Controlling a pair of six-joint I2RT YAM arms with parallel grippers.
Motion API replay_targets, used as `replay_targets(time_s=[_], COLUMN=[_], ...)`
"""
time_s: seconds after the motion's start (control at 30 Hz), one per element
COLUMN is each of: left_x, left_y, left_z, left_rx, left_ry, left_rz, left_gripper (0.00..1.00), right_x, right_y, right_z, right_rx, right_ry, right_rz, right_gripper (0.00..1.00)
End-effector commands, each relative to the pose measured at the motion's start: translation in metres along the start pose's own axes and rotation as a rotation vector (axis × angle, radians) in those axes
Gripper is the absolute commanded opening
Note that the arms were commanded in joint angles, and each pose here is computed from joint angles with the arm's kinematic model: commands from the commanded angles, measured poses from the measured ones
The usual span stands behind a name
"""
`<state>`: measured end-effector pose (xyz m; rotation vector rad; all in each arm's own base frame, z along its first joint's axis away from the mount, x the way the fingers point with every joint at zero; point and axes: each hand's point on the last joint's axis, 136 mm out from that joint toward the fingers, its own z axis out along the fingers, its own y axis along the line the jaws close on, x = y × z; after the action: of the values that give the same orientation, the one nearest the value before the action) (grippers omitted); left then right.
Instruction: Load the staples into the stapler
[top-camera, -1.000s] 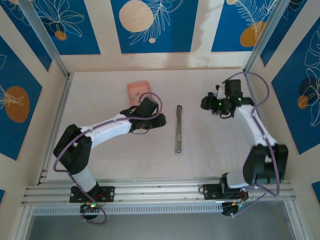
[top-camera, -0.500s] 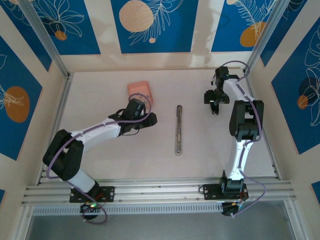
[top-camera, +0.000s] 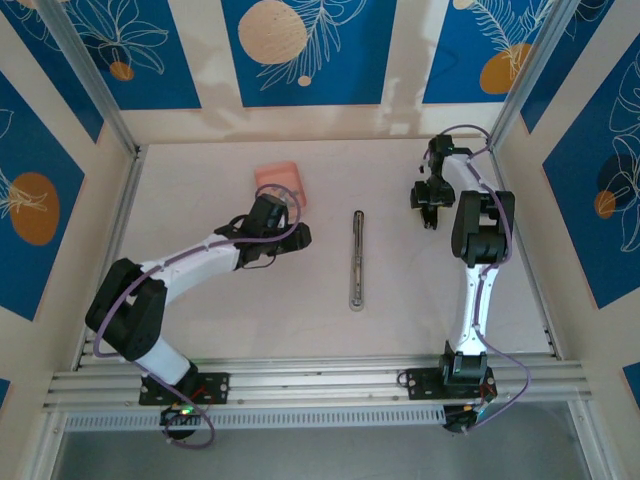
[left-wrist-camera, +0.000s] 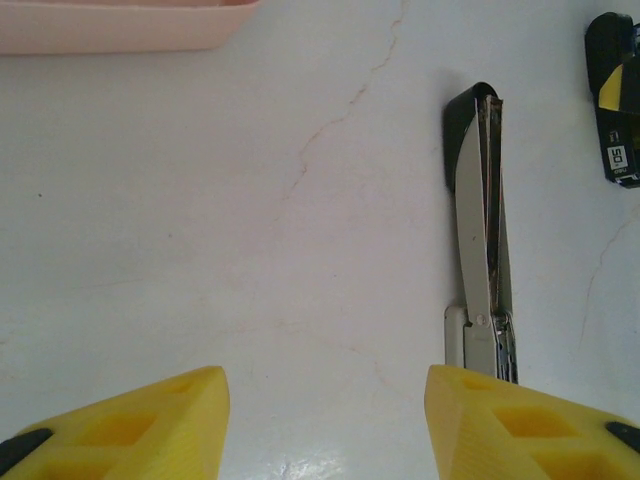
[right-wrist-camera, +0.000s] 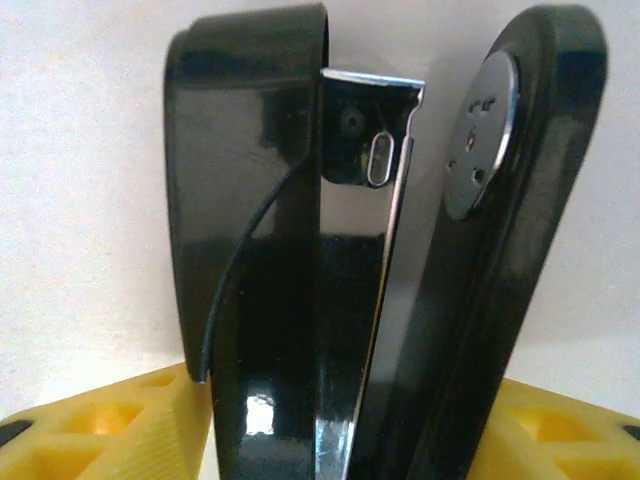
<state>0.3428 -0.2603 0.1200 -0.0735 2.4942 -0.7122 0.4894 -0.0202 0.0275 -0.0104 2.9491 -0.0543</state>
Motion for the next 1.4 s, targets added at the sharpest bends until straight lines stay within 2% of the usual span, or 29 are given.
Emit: replay_targets(time_s=[0.0, 0.03, 0.17, 0.37, 0.57, 0.63, 0.83, 0.93, 1.03, 1.27, 1.37], left_x=[-0.009, -0.010, -0.017, -0.037, -0.057, -0.061, -0.066, -0.060, -0.052, -0.038, -0.031], left_y=[-0.007, -0.008, -0.016, -0.049, -0.091, -0.105, -0.138, -0.152, -0.162, -0.164, -0.170], left_z=[-0.002, -0.004, -0.015, -0.041, -0.069, -0.079, -0.102, -0.111, -0.116, -0.110, -0.109], left_rx=[0.023, 0.024, 0.043, 0.159, 0.340, 0.414, 0.629, 0.714, 0.759, 0.734, 0.765], left_ry=[-0.003, -0.006, -0.027, -0.077, -0.131, -0.162, -0.234, -0.239, -0.239, -0.206, -0.183], left_rz=[0.030, 0.033, 0.055, 0.105, 0.149, 0.164, 0.203, 0.241, 0.288, 0.352, 0.375], left_gripper=[0.53, 0.53, 0.53, 0.54, 0.56, 0.55, 0.56, 0.56, 0.58, 0.60, 0.59], right_x=[0.002, 0.003, -0.004, -0.004, 0.033, 0.050, 0.104, 0.122, 0.132, 0.145, 0.147], right_y=[0.001, 0.002, 0.009, 0.037, 0.099, 0.121, 0.179, 0.197, 0.210, 0.232, 0.238], right_z=[0.003, 0.002, -0.022, -0.104, -0.189, -0.214, -0.267, -0.274, -0.272, -0.275, -0.275], right_rx=[-0.014, -0.017, -0.038, -0.135, -0.248, -0.326, -0.510, -0.554, -0.592, -0.657, -0.664], right_ry=[0.026, 0.024, -0.068, -0.346, -0.685, -0.812, -1.147, -1.202, -1.193, -1.191, -1.183], right_rz=[-0.006, -0.009, -0.012, -0.038, -0.228, -0.285, -0.466, -0.480, -0.471, -0.475, -0.476], right_gripper=[0.51, 0.47, 0.41, 0.37, 0.36, 0.35, 0.32, 0.31, 0.31, 0.31, 0.31])
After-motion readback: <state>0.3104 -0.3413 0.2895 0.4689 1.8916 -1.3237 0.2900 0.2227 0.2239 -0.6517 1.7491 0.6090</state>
